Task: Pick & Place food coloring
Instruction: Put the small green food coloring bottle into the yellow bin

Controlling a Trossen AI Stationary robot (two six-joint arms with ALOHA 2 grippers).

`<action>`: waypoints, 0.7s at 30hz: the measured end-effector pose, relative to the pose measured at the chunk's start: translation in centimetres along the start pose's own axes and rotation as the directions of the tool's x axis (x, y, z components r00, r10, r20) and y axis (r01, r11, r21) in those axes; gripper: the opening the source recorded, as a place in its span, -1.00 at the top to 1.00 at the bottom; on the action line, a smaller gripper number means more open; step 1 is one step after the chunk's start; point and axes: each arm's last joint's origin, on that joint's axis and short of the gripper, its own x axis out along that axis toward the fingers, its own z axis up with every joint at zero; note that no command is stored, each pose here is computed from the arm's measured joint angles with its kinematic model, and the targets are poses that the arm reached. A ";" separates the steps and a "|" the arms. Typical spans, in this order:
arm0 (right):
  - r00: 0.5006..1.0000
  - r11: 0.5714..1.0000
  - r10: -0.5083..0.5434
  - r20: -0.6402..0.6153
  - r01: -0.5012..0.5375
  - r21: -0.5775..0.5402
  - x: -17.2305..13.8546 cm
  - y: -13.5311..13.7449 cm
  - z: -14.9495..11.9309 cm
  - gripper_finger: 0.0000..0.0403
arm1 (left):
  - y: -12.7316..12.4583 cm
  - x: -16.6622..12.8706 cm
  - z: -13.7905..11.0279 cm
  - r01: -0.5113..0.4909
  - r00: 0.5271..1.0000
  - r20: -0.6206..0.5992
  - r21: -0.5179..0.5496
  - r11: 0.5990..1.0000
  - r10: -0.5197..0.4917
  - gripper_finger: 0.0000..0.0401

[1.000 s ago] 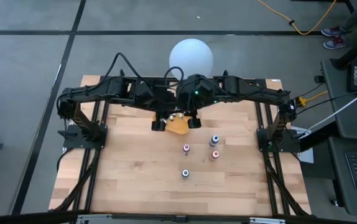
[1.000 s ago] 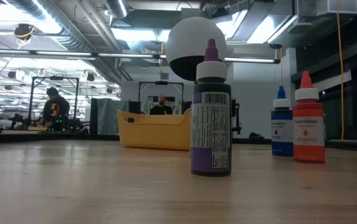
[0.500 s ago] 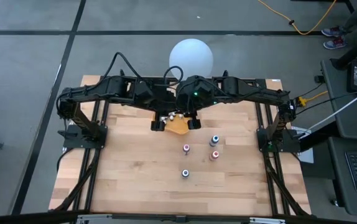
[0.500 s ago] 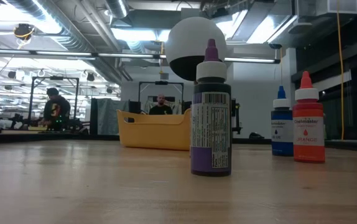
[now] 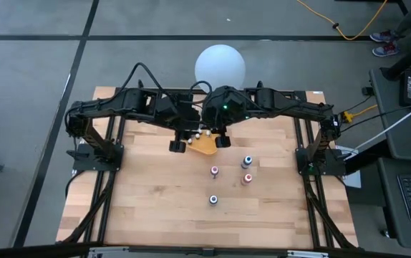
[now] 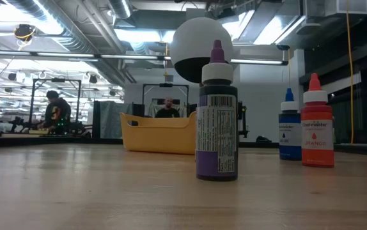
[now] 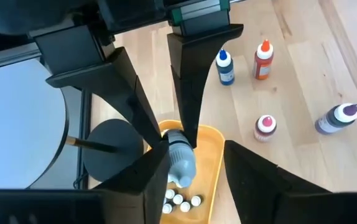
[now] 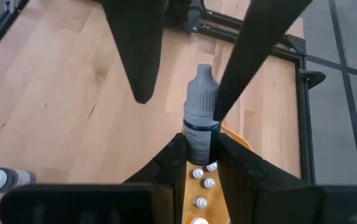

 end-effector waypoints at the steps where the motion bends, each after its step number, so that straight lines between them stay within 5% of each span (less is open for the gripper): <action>1: 1.000 1.000 0.000 0.000 0.000 0.000 0.0 0.0 0.0 0.59 | 0.0 0.0 0.0 -0.001 1.000 0.002 0.000 1.000 0.001 0.24; 21: 1.000 1.000 0.001 0.012 -0.001 0.000 -0.4 0.0 0.1 0.59 | 0.3 -0.1 -0.2 -0.099 0.995 -0.031 0.012 0.995 0.100 0.16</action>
